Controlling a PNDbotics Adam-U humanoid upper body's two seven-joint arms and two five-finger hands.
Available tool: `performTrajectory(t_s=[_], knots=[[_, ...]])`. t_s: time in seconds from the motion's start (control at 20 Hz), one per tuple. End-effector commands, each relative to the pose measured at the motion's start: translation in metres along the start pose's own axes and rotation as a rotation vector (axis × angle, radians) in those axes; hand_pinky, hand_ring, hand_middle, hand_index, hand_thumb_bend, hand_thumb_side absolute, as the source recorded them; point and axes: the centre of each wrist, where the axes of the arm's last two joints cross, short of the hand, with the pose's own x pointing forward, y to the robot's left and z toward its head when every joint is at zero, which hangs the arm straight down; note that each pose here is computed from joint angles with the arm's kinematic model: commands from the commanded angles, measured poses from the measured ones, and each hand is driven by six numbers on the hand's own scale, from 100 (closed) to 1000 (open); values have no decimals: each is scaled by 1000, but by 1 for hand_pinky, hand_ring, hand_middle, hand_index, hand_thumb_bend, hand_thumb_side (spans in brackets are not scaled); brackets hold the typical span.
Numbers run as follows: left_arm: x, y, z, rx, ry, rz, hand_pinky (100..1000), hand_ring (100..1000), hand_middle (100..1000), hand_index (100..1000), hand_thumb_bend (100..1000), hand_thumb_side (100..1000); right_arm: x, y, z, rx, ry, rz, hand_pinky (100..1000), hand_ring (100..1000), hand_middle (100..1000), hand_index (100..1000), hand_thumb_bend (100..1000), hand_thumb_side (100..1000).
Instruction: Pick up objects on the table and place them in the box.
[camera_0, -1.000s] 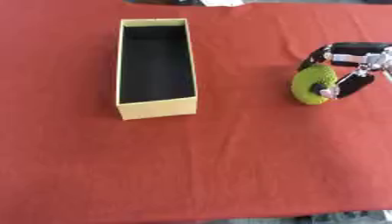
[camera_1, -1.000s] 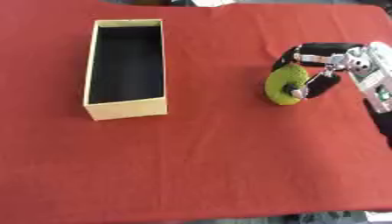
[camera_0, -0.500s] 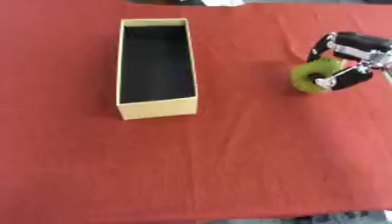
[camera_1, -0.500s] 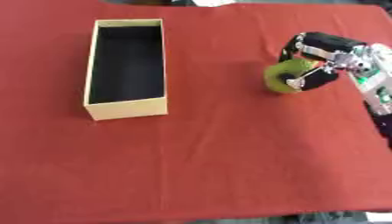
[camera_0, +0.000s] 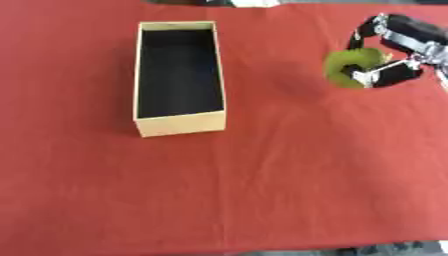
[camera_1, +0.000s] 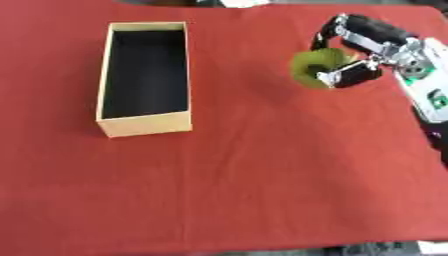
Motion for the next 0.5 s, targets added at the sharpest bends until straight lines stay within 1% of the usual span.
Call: performTrajectory(t_s=[0.05, 0.15, 0.5], knots=[[5, 0, -5, -17, -22, -1, 592, 833, 852, 682, 196, 728, 23, -26, -24, -51, -78, 98, 779, 627, 446, 553, 100, 100], [5, -1, -5, -15, -22, 2, 591, 834, 853, 682, 197, 728, 37, -30, -42, -62, -119, 124, 768, 623, 474, 584, 100, 100], [5, -2, -5, -15, -18, 11, 591, 834, 853, 682, 198, 729, 84, -34, -90, -118, -227, 153, 765, 619, 488, 596, 100, 100]])
